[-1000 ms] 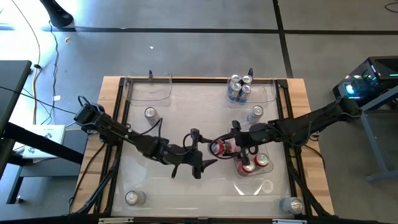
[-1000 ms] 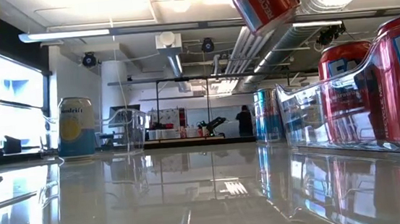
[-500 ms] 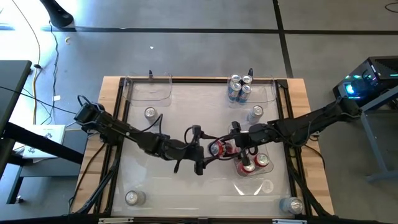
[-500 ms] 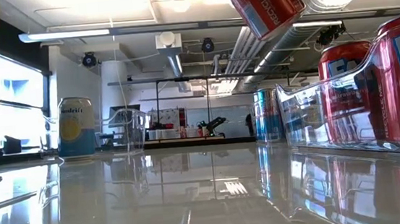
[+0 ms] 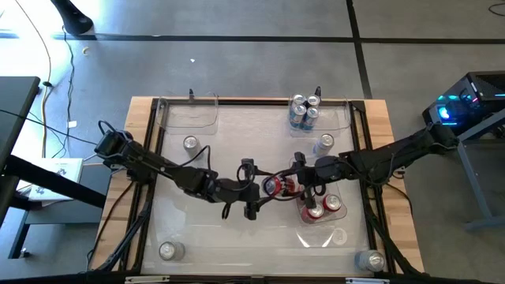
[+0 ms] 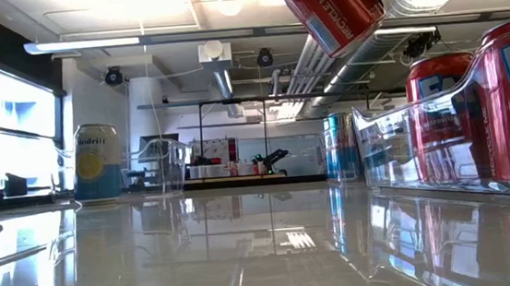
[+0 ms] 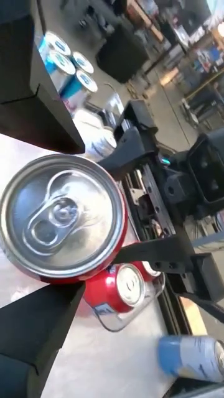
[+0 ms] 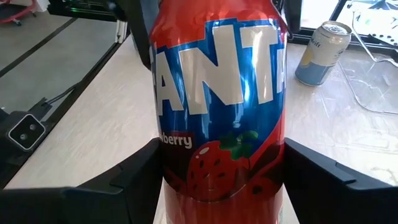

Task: Sort soda cans
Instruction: Remove the top orange soda can from the bottom right transparent bin

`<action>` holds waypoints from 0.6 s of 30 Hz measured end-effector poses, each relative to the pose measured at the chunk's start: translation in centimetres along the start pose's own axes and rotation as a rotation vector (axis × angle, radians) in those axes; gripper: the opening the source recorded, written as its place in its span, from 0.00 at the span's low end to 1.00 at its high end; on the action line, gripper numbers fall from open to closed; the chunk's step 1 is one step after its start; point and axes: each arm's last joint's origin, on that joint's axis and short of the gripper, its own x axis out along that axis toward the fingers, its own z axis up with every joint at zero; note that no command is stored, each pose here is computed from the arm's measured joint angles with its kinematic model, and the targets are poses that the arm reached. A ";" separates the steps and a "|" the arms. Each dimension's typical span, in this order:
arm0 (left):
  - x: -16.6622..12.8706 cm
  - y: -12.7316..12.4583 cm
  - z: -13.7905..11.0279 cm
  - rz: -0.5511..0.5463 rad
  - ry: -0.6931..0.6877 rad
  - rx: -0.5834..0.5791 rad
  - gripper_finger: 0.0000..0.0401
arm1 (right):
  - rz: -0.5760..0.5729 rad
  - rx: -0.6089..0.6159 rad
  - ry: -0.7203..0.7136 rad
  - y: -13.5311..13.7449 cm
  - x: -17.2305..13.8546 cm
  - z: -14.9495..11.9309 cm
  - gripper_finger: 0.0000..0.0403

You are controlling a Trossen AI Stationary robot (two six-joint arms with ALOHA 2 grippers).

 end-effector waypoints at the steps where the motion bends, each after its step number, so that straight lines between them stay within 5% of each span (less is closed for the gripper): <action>1: 0.0 0.0 0.0 0.000 -0.001 -0.008 0.84 | 0.002 0.000 -0.001 0.0 0.0 0.0 0.65; 18: 0.8 0.9 -0.3 -0.139 -0.017 -0.142 0.75 | 0.023 0.005 0.007 0.1 0.0 -0.1 0.65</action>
